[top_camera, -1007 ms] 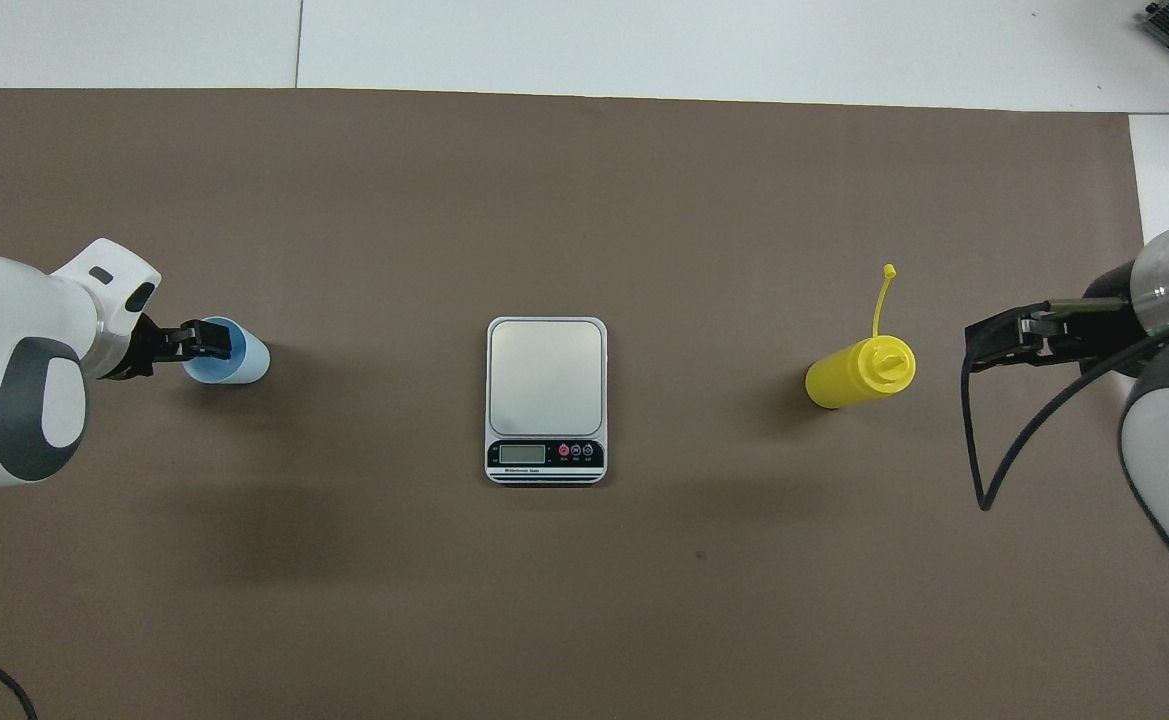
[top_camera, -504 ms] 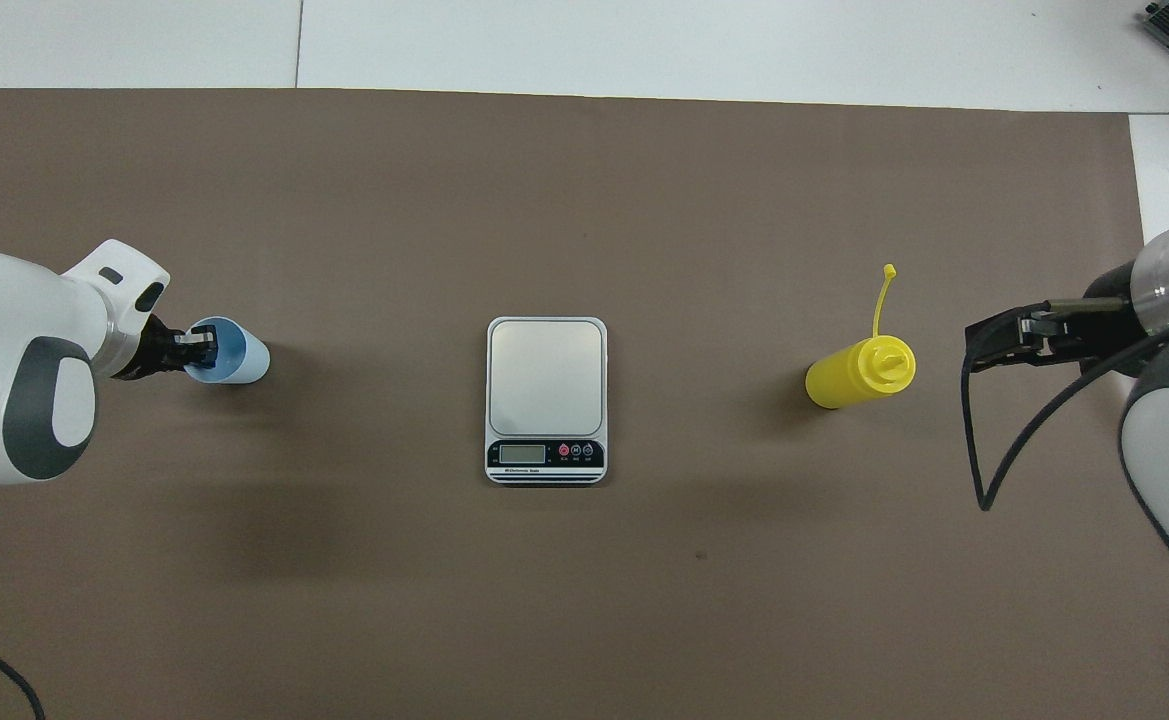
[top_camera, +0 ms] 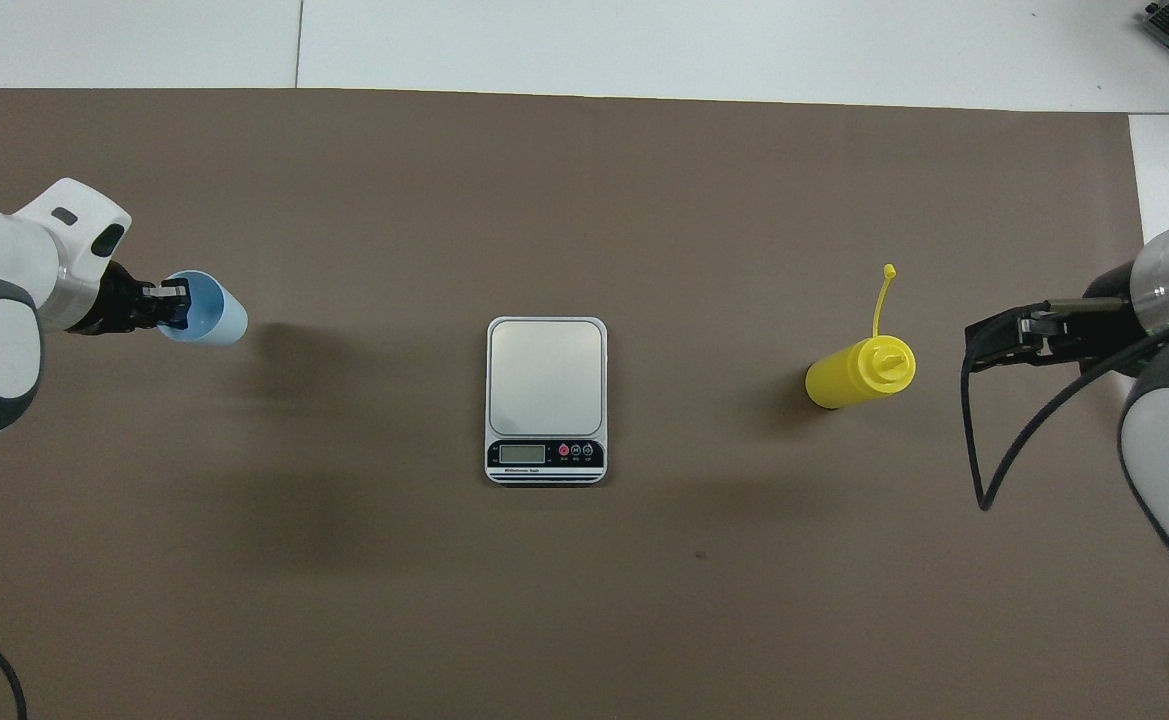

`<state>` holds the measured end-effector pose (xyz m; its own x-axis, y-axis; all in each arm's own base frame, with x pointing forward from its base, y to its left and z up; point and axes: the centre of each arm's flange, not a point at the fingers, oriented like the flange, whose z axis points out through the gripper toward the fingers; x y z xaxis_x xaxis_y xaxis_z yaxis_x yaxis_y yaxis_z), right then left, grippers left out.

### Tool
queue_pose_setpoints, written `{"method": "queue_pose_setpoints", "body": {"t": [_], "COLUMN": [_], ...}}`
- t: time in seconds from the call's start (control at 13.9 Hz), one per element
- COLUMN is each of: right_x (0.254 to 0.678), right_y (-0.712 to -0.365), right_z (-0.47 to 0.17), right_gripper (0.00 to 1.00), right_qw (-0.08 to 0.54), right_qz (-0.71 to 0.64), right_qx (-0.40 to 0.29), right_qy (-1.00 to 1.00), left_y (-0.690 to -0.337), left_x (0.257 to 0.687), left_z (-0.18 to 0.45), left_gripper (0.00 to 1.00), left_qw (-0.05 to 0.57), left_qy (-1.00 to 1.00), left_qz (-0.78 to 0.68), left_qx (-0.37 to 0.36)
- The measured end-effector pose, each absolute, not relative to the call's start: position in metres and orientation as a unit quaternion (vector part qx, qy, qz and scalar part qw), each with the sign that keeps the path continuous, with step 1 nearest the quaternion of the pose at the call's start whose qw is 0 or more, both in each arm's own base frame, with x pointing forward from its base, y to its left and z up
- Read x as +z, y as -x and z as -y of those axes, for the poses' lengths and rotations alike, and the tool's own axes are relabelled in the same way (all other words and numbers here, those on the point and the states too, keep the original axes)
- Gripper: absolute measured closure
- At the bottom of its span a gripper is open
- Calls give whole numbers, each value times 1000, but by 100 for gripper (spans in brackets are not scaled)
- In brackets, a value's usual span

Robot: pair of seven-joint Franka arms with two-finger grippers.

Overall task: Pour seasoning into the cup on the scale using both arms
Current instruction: 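Lift the blue cup with the left gripper and carry it onto the scale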

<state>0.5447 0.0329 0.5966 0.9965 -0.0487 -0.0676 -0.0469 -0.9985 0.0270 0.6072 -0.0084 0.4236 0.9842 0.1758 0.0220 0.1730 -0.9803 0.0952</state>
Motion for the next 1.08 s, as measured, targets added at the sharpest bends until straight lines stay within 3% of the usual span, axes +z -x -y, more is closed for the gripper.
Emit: {"method": "queue_pose_setpoints", "body": {"t": [0.36,0.65,1.08], "right_x": [597,597,597], "right_y": [-545,-545,-545], "right_z": [-33,-33,-33], "right_gripper": [0,0,0], "right_qw": [13,13,13], "right_qz": [24,24,24], "right_qx": [-34,-34,-34], "right_qy": [-999,-999,-999], "left_y": [-623,-614,-582], "left_x": [492,488,478], "left_z": [77,188,302], "left_gripper": [96,96,96], "left_qw": [68,71,81], "left_qy": [-992,-992,-992], "left_qz": [-104,-101,-100], "left_qx": [4,-7,7]}}
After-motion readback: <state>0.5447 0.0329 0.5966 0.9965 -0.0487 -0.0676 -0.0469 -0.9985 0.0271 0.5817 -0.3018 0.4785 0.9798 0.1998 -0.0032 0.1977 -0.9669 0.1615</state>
